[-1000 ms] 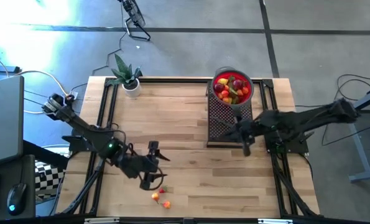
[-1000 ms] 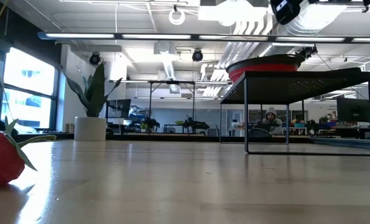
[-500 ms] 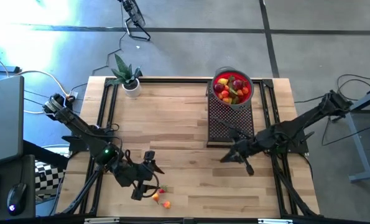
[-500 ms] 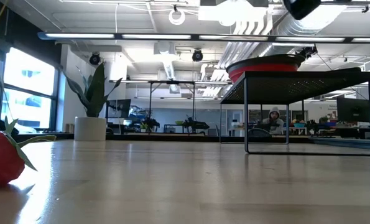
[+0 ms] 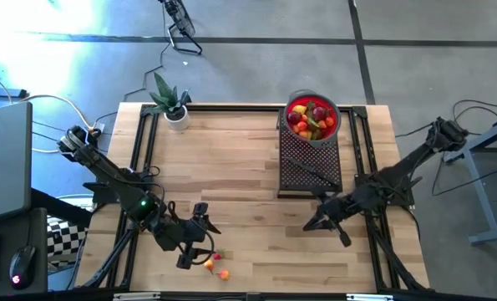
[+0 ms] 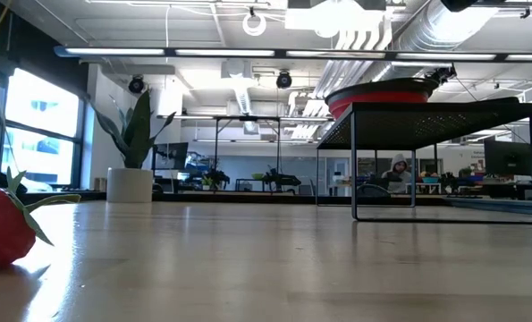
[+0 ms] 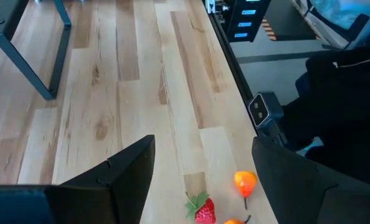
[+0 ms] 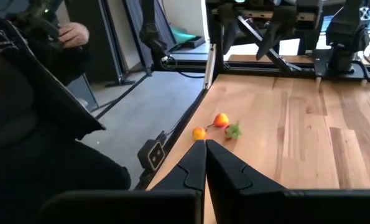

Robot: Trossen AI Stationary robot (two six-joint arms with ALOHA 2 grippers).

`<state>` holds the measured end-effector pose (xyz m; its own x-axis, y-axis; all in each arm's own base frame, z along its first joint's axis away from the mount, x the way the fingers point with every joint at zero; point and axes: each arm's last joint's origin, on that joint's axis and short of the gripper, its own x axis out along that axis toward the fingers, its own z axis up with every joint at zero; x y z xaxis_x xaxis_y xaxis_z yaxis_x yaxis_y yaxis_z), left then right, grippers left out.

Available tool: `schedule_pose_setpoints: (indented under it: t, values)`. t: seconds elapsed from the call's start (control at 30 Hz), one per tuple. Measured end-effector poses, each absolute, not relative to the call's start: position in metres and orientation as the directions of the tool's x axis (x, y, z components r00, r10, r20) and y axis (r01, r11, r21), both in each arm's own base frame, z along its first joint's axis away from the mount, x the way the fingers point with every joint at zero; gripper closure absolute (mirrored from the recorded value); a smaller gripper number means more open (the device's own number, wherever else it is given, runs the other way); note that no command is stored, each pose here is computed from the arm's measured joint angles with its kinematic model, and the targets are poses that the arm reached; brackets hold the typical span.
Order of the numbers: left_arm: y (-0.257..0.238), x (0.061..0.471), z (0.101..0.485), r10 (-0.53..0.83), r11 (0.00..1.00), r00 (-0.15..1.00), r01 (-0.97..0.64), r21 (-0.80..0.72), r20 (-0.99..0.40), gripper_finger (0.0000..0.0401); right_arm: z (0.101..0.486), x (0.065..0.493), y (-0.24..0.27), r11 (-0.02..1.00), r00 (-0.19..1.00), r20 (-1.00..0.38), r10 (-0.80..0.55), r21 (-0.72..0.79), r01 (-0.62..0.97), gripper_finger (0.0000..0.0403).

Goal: Pick & Place Fruit
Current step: Put the strawberry into the strainer bowl on the shelf

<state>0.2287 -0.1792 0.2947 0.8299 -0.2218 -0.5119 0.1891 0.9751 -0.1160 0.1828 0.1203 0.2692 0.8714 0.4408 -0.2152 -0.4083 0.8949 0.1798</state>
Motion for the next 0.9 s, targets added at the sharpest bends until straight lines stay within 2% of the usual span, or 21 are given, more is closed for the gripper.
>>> schedule_pose_setpoints:
  t: [0.43, 0.7, 0.9]
  values:
    - [-0.1795, 0.2292, 0.2952, -0.225, 0.974, 0.833, 0.188, -0.124, -0.506, 0.0139, 0.2677, 0.1821, 0.1207, 0.898, 0.868, -0.23, 0.439, 0.153, -0.413, 0.0399]
    - [-0.1796, 0.2296, 0.2958, -0.224, 0.949, 0.837, 0.07, -0.308, -0.5, 0.0139, 0.2678, 0.1822, 0.1206, 0.899, 0.87, -0.229, 0.437, 0.118, -0.421, 0.0399]
    - [-0.1779, 0.2342, 0.2982, -0.148, 0.898, 0.879, -0.073, -0.434, -0.454, 0.0139, 0.2679, 0.1823, 0.1205, 0.9, 0.871, -0.228, 0.435, 0.117, -0.419, 0.0399]
